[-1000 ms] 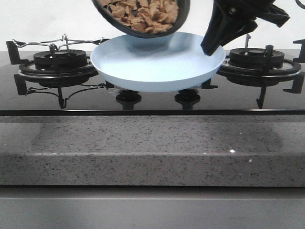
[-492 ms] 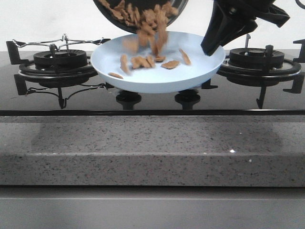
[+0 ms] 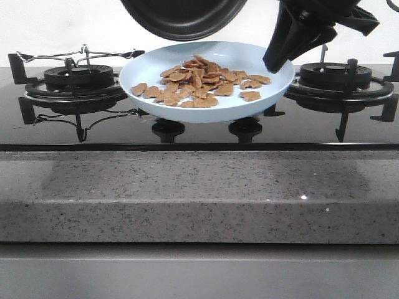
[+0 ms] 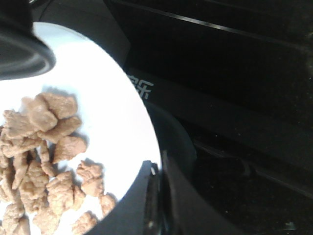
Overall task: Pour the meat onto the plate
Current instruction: 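Tilt the pan further with the left gripper, tipping meat onto plate, then swing the empty pan back toward its burner with the left gripper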
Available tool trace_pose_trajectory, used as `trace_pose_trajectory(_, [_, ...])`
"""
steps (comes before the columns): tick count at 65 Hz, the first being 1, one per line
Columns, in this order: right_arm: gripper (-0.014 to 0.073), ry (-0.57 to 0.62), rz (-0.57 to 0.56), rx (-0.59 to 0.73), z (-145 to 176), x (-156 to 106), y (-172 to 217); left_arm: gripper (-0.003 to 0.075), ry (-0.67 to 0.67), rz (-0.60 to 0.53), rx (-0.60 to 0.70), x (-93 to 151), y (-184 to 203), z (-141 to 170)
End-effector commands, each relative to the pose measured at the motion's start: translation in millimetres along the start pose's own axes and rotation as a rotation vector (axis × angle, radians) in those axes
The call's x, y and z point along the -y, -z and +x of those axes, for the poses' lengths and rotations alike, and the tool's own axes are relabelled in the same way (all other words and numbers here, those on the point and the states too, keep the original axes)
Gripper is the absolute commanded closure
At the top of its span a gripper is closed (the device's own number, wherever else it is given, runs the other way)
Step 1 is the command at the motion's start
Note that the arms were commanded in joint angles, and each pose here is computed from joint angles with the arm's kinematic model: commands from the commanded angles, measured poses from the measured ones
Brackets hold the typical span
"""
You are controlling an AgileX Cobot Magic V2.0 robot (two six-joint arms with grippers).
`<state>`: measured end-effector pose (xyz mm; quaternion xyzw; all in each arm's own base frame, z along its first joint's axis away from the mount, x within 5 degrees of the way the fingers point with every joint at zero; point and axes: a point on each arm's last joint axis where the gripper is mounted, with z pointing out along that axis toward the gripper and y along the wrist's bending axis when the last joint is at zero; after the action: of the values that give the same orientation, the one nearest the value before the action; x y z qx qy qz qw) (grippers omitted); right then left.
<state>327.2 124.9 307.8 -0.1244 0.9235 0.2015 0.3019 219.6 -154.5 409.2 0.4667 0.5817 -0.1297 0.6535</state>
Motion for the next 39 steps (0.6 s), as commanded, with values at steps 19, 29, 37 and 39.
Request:
trace_pose_trajectory(19, [0.0664,0.01,-0.015,0.123,-14,-8,24,0.0741,0.326,-0.156,0.052,-27,19,-11])
trace_pose_trajectory(29, [0.0664,0.01,-0.015,0.123,-14,-8,24,0.0741,0.542,-0.269,0.049,-54,33,3])
trace_pose_trajectory(37, [0.0664,0.01,-0.015,0.123,-14,-8,24,0.0741,0.695,-0.328,0.076,-73,46,14])
trace_pose_trajectory(39, [0.0664,0.01,-0.015,0.123,-14,-8,24,0.0741,0.719,-0.34,0.084,-78,50,17])
